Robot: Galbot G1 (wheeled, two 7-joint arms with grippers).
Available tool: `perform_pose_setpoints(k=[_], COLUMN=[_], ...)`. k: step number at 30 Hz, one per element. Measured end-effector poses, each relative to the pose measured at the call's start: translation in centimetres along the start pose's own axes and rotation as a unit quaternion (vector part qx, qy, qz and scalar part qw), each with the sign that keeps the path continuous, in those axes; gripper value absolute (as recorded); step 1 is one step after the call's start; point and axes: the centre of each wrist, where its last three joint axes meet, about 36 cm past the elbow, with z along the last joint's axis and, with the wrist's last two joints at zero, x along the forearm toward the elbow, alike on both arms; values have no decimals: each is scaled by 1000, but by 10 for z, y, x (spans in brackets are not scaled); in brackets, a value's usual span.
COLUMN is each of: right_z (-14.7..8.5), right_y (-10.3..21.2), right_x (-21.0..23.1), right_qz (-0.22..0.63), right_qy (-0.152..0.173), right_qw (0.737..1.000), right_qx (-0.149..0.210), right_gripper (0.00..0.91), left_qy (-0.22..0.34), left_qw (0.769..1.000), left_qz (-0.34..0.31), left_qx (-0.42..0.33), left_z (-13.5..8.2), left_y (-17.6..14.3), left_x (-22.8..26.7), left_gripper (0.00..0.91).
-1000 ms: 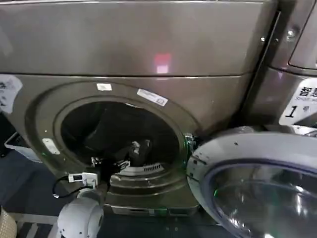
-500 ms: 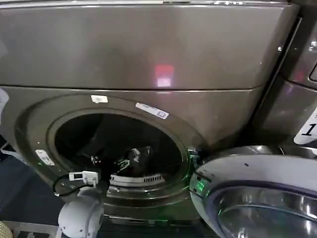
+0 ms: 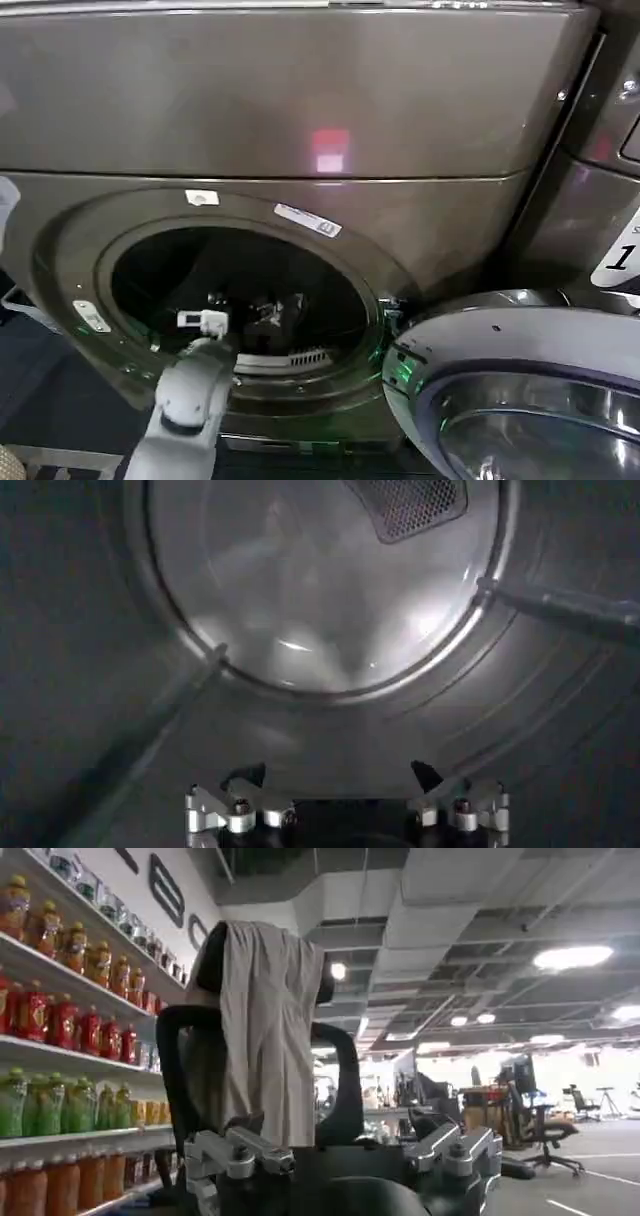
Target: Grasp the clothes from the dryer.
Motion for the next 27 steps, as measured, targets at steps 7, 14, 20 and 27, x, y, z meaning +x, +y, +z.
perform_pose_setpoints(k=[7,14,20,27], right_z=[0,0,2,3], right_y=[6,9,10,12], right_x=[-2,-3,-4,-3], right_qz=[-3,-6,-6,-6], right_qy=[-1,-2,0,0], right_qw=[1000,1000,1000,1000], right_qx=[2,5,8,8], right_gripper=[907,907,907,907], left_qy=[14,40,59,75], left_qw=[986,965,951,942], left_qz=[68,109,134,160], left_qx=[-153,-236,-271,-285], left_z=[-1,-6,-9,-6], left_y=[20,28,36,42], left_x=[-15,-31,-46,-62], left_gripper=[907,907,907,907])
